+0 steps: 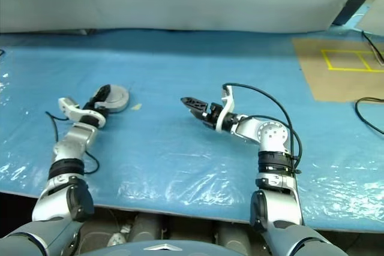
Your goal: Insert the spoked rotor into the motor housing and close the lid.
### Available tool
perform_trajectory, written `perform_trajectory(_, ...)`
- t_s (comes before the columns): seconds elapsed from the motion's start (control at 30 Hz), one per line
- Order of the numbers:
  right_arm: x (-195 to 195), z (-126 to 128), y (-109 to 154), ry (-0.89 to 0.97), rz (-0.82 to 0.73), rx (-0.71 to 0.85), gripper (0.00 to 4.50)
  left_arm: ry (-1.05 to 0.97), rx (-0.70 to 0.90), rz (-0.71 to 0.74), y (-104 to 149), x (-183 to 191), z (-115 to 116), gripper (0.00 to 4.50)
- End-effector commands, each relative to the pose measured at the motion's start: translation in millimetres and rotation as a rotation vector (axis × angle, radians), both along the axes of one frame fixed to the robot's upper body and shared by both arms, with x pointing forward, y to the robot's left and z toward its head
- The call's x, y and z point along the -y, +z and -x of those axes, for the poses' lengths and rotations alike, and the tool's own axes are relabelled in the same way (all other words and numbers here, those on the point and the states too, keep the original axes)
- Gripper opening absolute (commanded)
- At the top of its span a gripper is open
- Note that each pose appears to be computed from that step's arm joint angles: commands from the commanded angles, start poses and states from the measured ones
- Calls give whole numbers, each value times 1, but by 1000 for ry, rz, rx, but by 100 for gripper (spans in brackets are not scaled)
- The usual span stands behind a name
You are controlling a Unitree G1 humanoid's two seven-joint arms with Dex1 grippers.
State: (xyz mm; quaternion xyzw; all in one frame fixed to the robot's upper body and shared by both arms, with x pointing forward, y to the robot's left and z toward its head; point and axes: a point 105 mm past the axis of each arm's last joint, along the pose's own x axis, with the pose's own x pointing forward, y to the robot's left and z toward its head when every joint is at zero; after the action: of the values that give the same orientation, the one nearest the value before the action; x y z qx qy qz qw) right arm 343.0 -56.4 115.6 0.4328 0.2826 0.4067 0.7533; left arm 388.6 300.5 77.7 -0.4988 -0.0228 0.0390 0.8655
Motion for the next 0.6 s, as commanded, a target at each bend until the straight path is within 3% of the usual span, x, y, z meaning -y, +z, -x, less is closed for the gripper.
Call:
perform_trajectory(0.03, -1, 0, 7, 11, -7, 40, 450, 204, -110, -48, -21, -57, 32, 446)
perform_trajectory(0.17, -3, 0, 3, 18, 4, 36, 450, 295, -137, -101, -22, -88, 52, 446)
perform_trajectory(0.3, 0, 0, 11, 23, -2, 81, 450, 172, -25, -110, -3, -74, 57, 446)
perform_trajectory(0.37, 6, 3, 22, 27, 14, 155, 450, 33, 98, -125, 22, -48, 60, 446)
perform_trajectory(0.5, 30, 5, 41, -31, 105, 358, 450, -340, 302, -233, 83, 42, 65, 446)
perform_trajectory(0.6, 46, 6, 42, -88, 214, 483, 450, -530, 384, -305, 107, 96, 68, 446)
